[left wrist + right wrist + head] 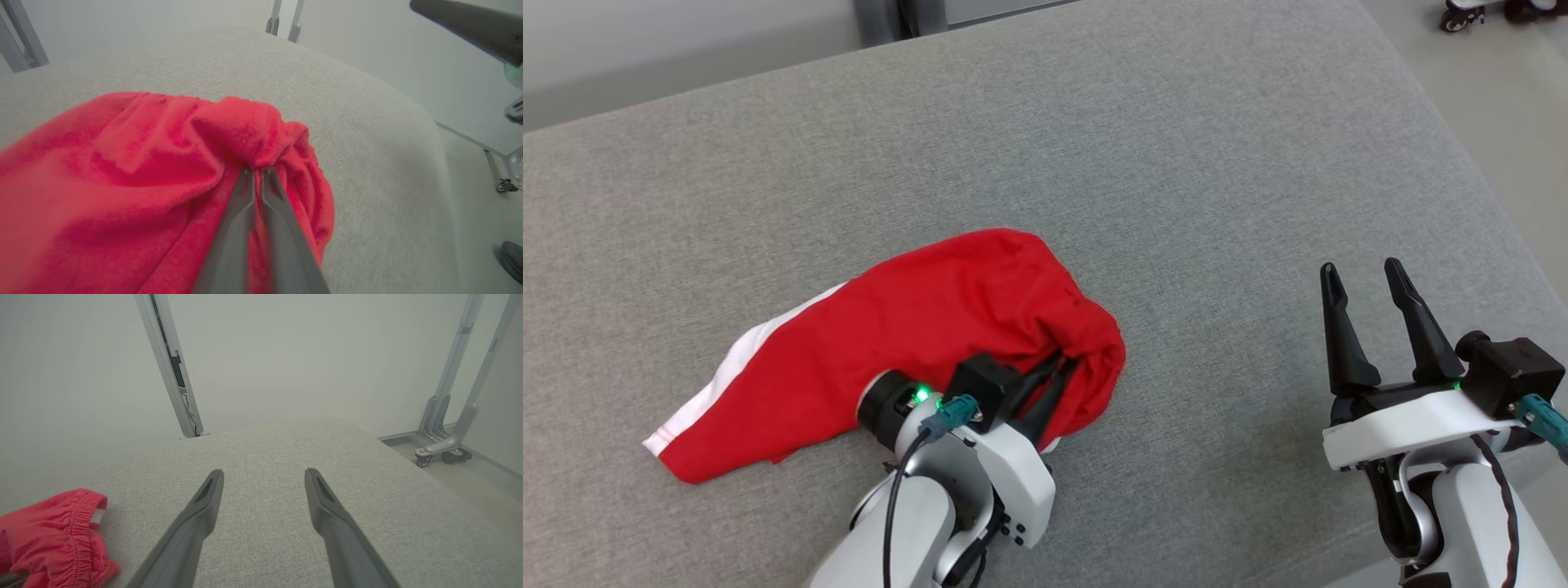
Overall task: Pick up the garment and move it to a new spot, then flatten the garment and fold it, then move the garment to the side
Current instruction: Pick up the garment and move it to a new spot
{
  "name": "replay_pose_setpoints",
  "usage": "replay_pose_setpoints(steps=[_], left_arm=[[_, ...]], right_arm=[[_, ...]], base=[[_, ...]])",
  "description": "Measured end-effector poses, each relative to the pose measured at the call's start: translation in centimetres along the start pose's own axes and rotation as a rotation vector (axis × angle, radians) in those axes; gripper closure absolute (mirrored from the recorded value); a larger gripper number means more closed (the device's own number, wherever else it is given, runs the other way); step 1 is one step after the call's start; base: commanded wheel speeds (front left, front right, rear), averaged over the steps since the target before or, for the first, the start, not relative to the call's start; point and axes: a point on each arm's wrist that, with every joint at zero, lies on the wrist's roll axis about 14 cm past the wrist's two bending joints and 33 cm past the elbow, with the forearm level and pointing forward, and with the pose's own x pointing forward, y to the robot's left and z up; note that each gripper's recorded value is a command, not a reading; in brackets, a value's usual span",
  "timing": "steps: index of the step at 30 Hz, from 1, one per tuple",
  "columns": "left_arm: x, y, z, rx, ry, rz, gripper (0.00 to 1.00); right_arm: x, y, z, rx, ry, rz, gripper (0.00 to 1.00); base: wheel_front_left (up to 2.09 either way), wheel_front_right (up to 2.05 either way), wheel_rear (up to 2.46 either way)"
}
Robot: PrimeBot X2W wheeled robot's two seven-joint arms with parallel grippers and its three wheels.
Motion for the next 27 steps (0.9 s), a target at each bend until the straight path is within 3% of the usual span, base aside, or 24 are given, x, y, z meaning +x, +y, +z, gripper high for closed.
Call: replay_pose_setpoints(steps=[3,4,5,6,15,20,22,27], left_arm=[[-0.3,-0.7,-1.0,0.001,0.033,-0.026,1.00],[-0.4,-0.9,-1.3,0.003,0.041,-0.029,0.51],[-0.6,-0.9,-1.3,0.002,0.036,-0.028,0.14],[-0.8,-1.1,-1.1,0.003,0.026,-0.029,0.00],[-3.4,0.1,4.0,0.004,-0.175,0.069,0.00],[-5.9,3.2,7.6,0.011,-0.302,0.211,0.00],[-8.5,6.1,9.3,0.017,-0.369,0.342,0.00],[-13.4,10.5,10.6,0.029,-0.437,0.541,0.00]], right_arm=[[0.2,0.3,-0.2,0.005,0.003,0.007,0.00],[0.2,0.3,-0.3,0.007,0.003,0.008,0.00],[0.3,0.5,-0.2,0.009,0.001,0.012,0.00],[0.4,0.5,-0.1,0.009,-0.003,0.013,0.00],[1.3,3.0,1.2,0.004,-0.042,0.083,0.00],[1.5,4.4,1.8,-0.001,-0.053,0.123,0.00],[1.5,5.3,2.3,-0.005,-0.062,0.150,0.00],[1.3,6.9,2.9,-0.011,-0.070,0.193,0.00]], base=[[0.00,0.00,0.00],[0.00,0.00,0.00],[0.00,0.00,0.00],[0.00,0.00,0.00],[0.00,0.00,0.00],[0.00,0.00,0.00],[0.00,0.00,0.00],[0.00,0.00,0.00]])
